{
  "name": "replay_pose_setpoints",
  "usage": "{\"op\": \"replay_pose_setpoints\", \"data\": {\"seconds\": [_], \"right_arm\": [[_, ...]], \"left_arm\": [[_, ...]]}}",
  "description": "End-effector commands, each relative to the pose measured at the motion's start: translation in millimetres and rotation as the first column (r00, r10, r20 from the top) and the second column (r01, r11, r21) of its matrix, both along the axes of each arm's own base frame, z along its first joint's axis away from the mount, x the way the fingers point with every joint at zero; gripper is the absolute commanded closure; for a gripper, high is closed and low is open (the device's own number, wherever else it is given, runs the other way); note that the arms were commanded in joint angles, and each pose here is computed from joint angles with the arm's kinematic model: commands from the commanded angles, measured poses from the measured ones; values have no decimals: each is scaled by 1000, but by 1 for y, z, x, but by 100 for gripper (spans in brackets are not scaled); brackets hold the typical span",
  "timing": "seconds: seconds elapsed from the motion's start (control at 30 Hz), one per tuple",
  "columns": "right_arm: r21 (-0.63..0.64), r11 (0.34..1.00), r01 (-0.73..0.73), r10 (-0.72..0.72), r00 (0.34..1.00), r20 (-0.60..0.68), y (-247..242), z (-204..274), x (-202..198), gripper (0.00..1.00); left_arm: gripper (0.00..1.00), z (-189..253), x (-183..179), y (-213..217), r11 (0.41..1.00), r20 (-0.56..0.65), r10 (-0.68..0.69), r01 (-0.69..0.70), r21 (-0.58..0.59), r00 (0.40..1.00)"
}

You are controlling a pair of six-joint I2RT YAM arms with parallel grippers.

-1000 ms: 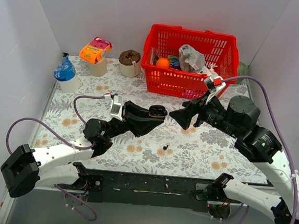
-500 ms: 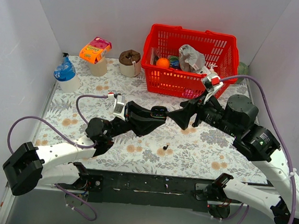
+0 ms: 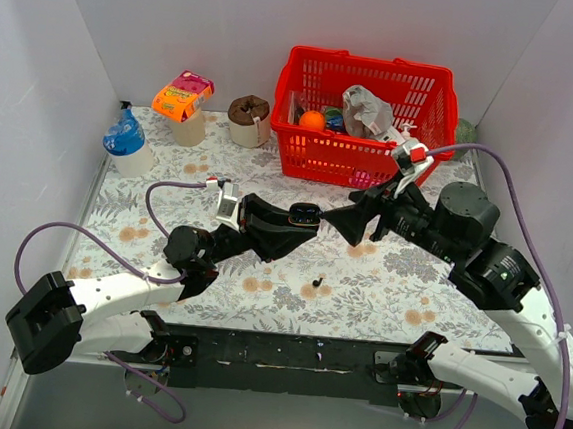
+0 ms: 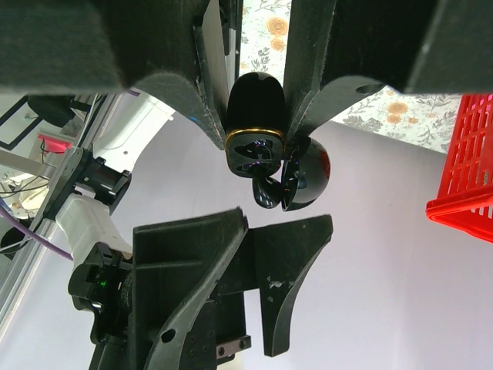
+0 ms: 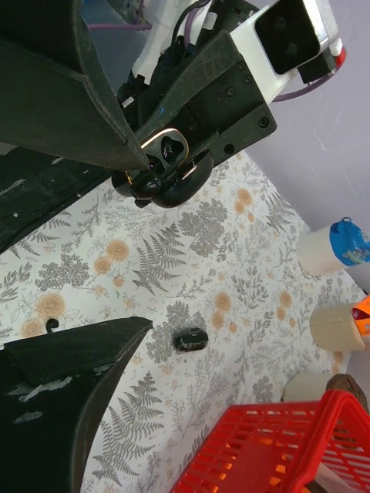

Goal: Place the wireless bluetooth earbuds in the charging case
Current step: Adjust the earbud with the charging case.

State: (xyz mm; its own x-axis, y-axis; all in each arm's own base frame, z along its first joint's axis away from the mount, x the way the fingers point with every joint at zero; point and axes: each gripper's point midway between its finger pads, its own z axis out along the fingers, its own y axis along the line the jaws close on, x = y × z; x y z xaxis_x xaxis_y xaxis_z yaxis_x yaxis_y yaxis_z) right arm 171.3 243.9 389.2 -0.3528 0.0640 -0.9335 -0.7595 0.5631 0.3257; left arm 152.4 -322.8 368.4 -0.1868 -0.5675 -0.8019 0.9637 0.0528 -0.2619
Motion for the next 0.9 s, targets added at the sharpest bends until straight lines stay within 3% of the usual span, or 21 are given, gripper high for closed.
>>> {"op": "replay_pose_setpoints", "data": {"seconds": [0.0, 0.87], "right_arm": [[69, 996, 63, -69, 993, 94, -15, 39, 2, 16], [33, 999, -41, 41, 999, 7, 7, 14, -5, 18]], "left_arm": [[100, 12, -5, 8, 999, 30, 7, -6, -33, 1000], [100, 18, -9, 8, 999, 63, -2, 5, -47, 998]]}}
